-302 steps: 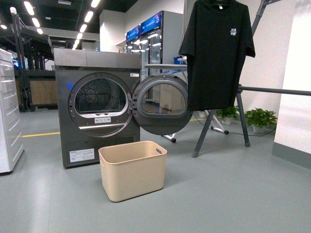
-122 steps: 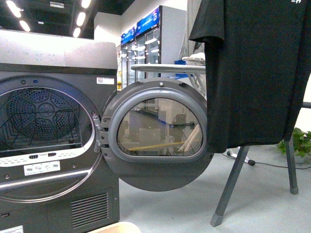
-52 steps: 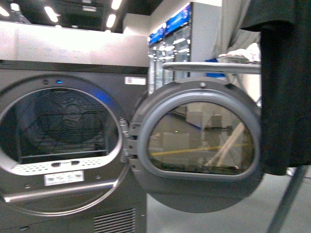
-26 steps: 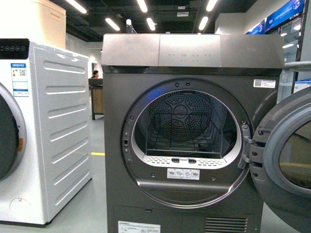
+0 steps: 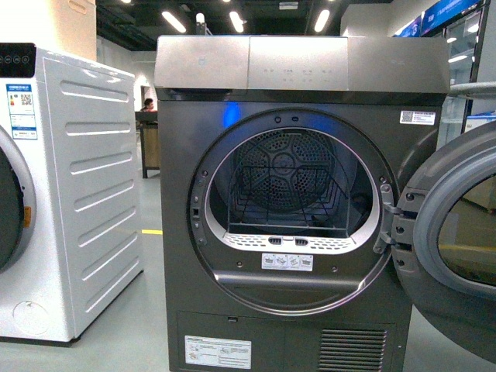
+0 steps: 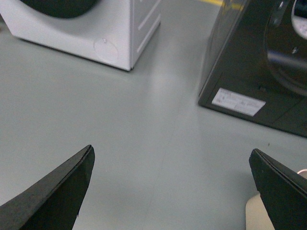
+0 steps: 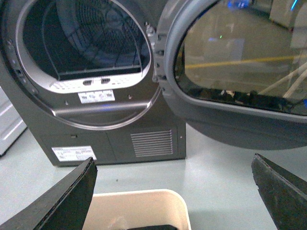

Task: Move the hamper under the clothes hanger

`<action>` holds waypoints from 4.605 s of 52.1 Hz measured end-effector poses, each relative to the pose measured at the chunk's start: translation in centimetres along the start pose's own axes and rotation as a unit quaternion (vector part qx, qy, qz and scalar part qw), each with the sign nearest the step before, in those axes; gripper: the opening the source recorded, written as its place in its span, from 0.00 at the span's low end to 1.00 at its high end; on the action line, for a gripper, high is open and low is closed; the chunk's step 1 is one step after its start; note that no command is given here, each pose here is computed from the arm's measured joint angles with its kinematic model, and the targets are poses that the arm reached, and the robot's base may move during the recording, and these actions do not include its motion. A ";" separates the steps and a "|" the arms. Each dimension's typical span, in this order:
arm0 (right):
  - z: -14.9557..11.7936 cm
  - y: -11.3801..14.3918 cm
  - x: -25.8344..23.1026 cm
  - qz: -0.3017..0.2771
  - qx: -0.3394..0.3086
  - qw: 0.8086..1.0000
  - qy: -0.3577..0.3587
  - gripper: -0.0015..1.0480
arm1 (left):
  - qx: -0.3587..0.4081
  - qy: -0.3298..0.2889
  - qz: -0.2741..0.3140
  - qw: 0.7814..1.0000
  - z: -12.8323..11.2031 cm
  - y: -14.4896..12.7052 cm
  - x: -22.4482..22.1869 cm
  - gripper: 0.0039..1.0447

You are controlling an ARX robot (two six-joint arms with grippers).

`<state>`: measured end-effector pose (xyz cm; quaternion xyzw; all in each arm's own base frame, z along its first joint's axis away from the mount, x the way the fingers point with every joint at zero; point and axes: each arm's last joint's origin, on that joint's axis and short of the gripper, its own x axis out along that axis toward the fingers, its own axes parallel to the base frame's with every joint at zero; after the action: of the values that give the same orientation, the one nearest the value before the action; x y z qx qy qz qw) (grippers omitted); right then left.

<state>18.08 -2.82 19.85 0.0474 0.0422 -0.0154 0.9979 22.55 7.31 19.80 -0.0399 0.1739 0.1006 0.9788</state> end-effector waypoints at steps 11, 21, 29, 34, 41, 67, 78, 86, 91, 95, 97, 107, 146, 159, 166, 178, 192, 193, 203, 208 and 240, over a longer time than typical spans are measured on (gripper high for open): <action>-4.9 -0.7 9.9 0.016 -0.013 0.984 0.178 0.92 | 0.065 0.106 -0.051 0.991 -2.4 -5.5 11.4 0.94; -8.3 -1.5 13.8 -0.005 -0.020 0.970 0.241 0.92 | 0.105 0.162 -0.103 0.976 -4.5 -10.3 15.1 0.94; -9.9 -1.7 15.7 -0.017 -0.029 0.964 0.263 0.92 | 0.142 0.176 -0.122 0.966 -4.9 -15.4 16.4 0.94; -11.4 -1.9 17.0 -0.025 -0.041 0.959 0.279 0.92 | 0.164 0.190 -0.131 0.959 -5.7 -19.8 16.7 0.94; -13.0 -2.1 18.0 -0.030 -0.059 0.954 0.293 0.92 | 0.168 0.222 -0.139 0.950 -7.8 -24.1 16.5 0.94; -16.2 -3.1 20.2 -0.035 -0.093 0.942 0.321 0.92 | 0.085 0.316 -0.076 0.942 -13.5 -28.2 17.7 0.94; -17.5 -3.3 20.1 -0.041 -0.095 0.937 0.334 0.92 | 0.101 0.324 -0.100 0.935 -15.2 -30.3 17.3 0.94; -18.2 -3.4 20.0 -0.043 -0.099 0.935 0.339 0.92 | 0.110 0.332 -0.105 0.931 -16.4 -31.0 17.2 0.94; -18.6 -3.5 19.9 -0.045 -0.104 0.932 0.345 0.92 | 0.113 0.337 -0.105 0.929 -16.9 -31.1 17.2 0.94; -18.9 -3.5 20.0 -0.046 -0.108 0.930 0.348 0.92 | 0.115 0.340 -0.104 0.928 -17.1 -31.0 17.2 0.94; -19.1 -3.5 20.1 -0.046 -0.109 0.930 0.349 0.92 | 0.115 0.340 -0.103 0.928 -17.1 -31.0 17.2 0.94; -20.2 -3.7 20.5 -0.050 -0.111 0.926 0.358 0.92 | 0.116 0.340 -0.103 0.928 -17.1 -31.0 17.2 0.94; -22.4 -3.3 20.3 -0.046 -0.112 0.914 0.387 0.86 | 0.147 0.369 -0.082 0.914 -18.5 -31.4 17.0 0.90; -23.0 -3.3 20.2 -0.045 -0.112 0.909 0.399 0.49 | 0.156 0.369 -0.073 0.913 -18.4 -31.5 17.2 0.51; -23.1 -3.3 20.2 -0.046 -0.112 0.908 0.400 0.30 | 0.159 0.368 -0.068 0.913 -18.6 -31.4 17.3 0.34; -23.1 -3.3 20.2 -0.047 -0.107 0.909 0.400 0.03 | 0.162 0.366 -0.059 0.915 -18.6 -31.3 17.3 0.06; -22.4 -3.6 19.8 -0.052 -0.098 0.910 0.400 0.03 | 0.159 0.363 -0.061 0.916 -18.5 -31.4 17.4 0.04; -22.2 -3.6 19.8 -0.052 -0.098 0.910 0.400 0.03 | 0.160 0.362 -0.062 0.916 -18.5 -31.4 17.4 0.04; -19.2 -3.7 20.0 -0.057 -0.102 0.920 0.373 0.03 | 0.156 0.359 -0.071 0.918 -17.7 -31.4 17.2 0.04; -17.5 -3.6 20.2 -0.055 -0.108 0.926 0.358 0.03 | 0.151 0.350 -0.075 0.922 -16.7 -31.6 16.9 0.04; -17.6 -3.2 19.0 -0.047 -0.099 0.928 0.356 0.03 | 0.158 0.313 -0.092 0.932 -14.5 -31.0 16.5 0.04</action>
<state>35.39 -4.86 0.47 -0.0510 0.3986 -0.0398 0.9148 39.41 -21.56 1.85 0.0699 0.4808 -0.0364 0.8733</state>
